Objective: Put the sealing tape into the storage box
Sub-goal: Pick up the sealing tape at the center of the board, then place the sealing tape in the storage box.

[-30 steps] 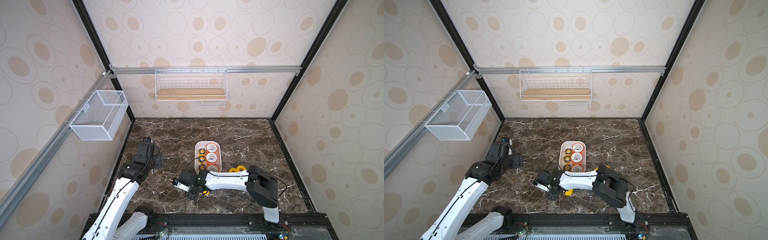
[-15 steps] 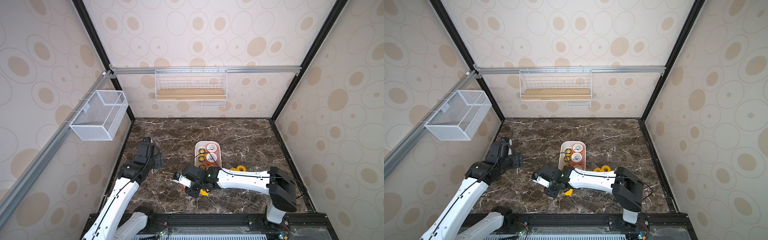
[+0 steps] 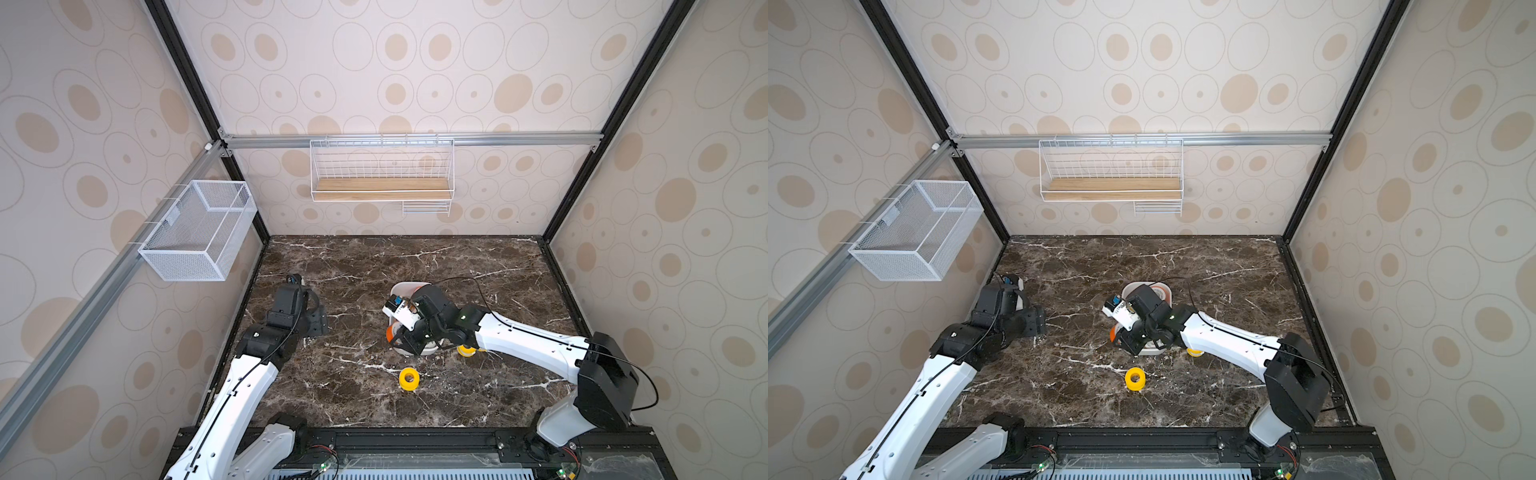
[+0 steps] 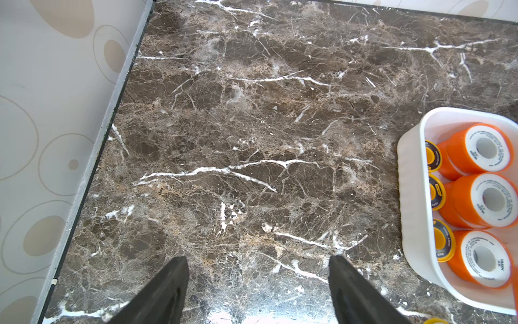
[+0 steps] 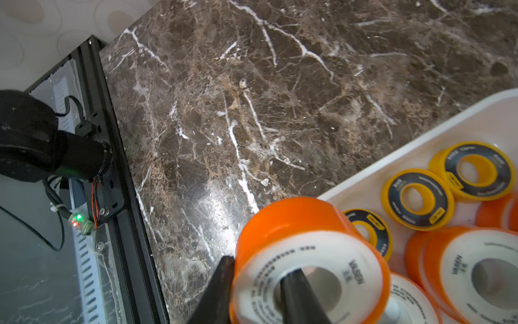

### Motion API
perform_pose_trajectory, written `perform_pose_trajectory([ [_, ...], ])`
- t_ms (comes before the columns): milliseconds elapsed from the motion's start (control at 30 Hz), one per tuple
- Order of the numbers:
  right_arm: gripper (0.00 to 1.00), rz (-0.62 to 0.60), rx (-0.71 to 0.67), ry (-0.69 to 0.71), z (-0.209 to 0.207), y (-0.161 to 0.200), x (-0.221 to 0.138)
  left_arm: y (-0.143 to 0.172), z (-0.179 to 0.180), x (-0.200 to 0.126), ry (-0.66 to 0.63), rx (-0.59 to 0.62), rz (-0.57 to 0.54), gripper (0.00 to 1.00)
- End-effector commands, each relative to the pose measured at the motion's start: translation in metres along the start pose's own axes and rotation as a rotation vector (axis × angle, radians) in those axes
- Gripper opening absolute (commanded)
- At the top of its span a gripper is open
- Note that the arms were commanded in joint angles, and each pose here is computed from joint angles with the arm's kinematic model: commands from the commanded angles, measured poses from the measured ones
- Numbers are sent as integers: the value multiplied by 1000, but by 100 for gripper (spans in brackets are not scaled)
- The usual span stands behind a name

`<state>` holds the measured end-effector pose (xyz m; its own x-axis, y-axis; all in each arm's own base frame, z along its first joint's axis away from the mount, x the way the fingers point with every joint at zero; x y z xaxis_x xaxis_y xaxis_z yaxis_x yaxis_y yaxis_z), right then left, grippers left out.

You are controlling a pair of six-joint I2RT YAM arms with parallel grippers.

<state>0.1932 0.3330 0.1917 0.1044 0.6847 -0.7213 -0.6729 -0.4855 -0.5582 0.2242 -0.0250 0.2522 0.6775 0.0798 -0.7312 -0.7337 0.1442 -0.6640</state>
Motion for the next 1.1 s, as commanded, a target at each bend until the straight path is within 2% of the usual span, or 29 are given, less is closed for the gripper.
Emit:
perform_pose_trajectory([
  [0, 25, -7, 73, 15, -15, 2, -4, 0, 2, -3, 0, 0, 0, 82],
  [200, 24, 26, 158, 187, -50, 10, -2, 0, 2, -2, 2, -1, 4, 82],
  [467, 24, 84, 177, 321, -70, 23, 3, 0, 2, -1, 5, -1, 6, 82],
  [1067, 24, 165, 186, 397, -83, 42, 10, -1, 1, 0, 11, 0, 10, 82],
])
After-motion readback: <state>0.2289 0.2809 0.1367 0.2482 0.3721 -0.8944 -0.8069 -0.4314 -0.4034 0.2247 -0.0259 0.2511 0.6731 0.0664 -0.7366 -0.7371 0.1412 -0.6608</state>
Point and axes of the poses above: each gripper's point midway between its finger pads, its own x axis out along the fingers, its own z axis along the line the jaws close on, y = z × x, the point moved 6 cm from there along -x, back along the fingers, and after that the axes turned 15 degrees about x, right-handed, at the moved point
